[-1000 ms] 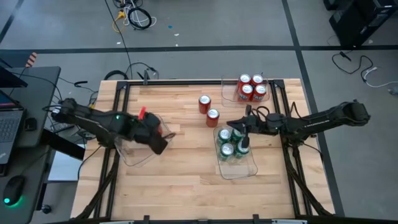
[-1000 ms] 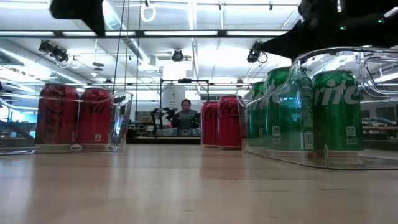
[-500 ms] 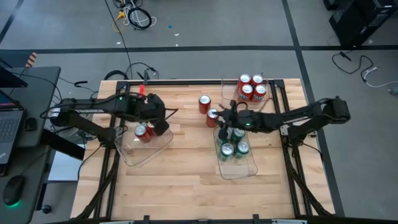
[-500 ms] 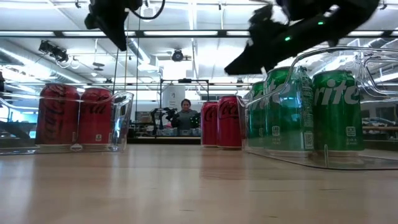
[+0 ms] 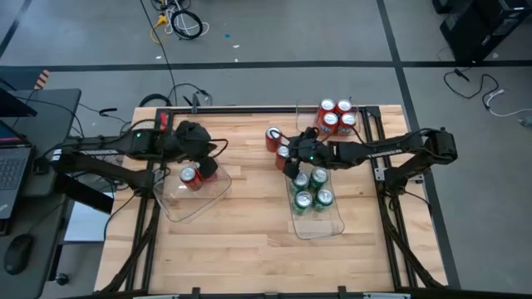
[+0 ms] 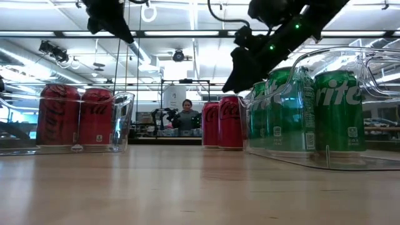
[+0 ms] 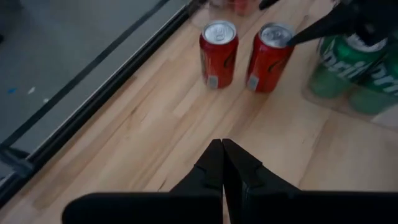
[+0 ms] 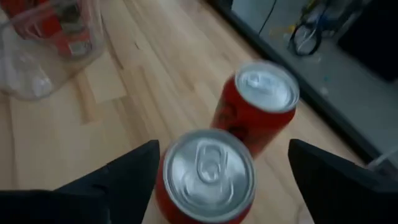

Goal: Sort soda cans
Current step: Put the bottom red soda can into the bottom left transparent bin, then put the red soda can into the bottom left transparent bin

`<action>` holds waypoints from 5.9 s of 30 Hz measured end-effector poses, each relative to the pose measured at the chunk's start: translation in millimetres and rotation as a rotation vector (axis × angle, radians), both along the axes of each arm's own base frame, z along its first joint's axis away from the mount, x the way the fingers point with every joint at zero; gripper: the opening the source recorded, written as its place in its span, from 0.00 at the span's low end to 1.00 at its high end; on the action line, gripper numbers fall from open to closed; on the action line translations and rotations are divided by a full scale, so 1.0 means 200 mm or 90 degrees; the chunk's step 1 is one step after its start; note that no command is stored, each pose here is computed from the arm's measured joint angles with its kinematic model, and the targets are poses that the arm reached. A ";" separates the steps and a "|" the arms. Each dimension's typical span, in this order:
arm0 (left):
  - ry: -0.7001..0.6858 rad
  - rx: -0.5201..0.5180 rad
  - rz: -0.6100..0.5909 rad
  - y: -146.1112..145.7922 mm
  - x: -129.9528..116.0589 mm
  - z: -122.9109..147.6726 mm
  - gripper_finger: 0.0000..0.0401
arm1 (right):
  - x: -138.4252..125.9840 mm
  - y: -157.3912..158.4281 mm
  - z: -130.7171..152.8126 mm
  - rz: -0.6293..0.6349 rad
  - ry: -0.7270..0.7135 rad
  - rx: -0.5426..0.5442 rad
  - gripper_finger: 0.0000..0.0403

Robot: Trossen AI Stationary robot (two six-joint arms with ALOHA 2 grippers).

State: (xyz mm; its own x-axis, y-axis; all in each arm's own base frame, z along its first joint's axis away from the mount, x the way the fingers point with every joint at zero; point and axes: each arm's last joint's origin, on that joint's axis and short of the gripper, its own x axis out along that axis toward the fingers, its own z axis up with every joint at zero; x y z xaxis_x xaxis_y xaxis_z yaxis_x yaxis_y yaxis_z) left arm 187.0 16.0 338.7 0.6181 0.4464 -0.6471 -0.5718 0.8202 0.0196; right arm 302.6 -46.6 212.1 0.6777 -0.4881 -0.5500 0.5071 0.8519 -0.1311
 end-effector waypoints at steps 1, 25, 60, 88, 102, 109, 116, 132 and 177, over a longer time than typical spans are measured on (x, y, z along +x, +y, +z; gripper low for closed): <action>-0.014 -0.001 -0.001 0.00 -0.02 -0.02 0.00 | 0.00 -0.01 -0.01 -0.001 0.004 0.013 0.85; -0.113 0.011 -0.016 0.00 -0.15 -0.18 0.00 | 0.16 0.04 0.05 0.144 -0.049 0.079 0.68; -0.208 0.130 0.043 0.03 -0.29 0.11 0.00 | 1.02 0.20 0.17 0.306 -0.035 0.006 0.68; -0.215 0.109 0.032 0.03 -0.27 0.10 0.00 | 0.96 0.08 -0.04 0.271 0.053 0.034 0.74; -0.205 0.118 0.025 0.03 -0.27 0.10 0.00 | 0.91 0.13 0.14 0.289 0.015 0.008 0.91; -0.202 0.103 0.012 0.03 -0.27 0.10 0.00 | 0.67 0.17 0.48 0.280 0.061 -0.045 0.90; -0.180 0.087 0.010 0.02 -0.28 0.08 0.00 | 0.41 -0.05 0.57 0.182 0.151 -0.058 0.89; -0.190 0.087 0.012 0.02 -0.28 0.08 0.00 | 0.22 -0.50 0.14 0.099 0.082 0.044 0.90; -0.140 0.084 -0.001 0.03 -0.19 0.04 0.00 | 0.80 0.42 0.37 0.408 -0.060 -0.027 0.71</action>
State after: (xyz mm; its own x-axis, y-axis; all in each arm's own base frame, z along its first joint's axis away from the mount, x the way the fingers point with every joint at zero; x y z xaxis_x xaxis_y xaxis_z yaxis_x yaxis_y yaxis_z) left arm 149.6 21.5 346.0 0.7380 0.5174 -0.4332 -0.5731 0.8195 0.0024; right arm 462.0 37.0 287.0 0.8862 0.0086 -0.4633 -0.0886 0.9845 -0.1511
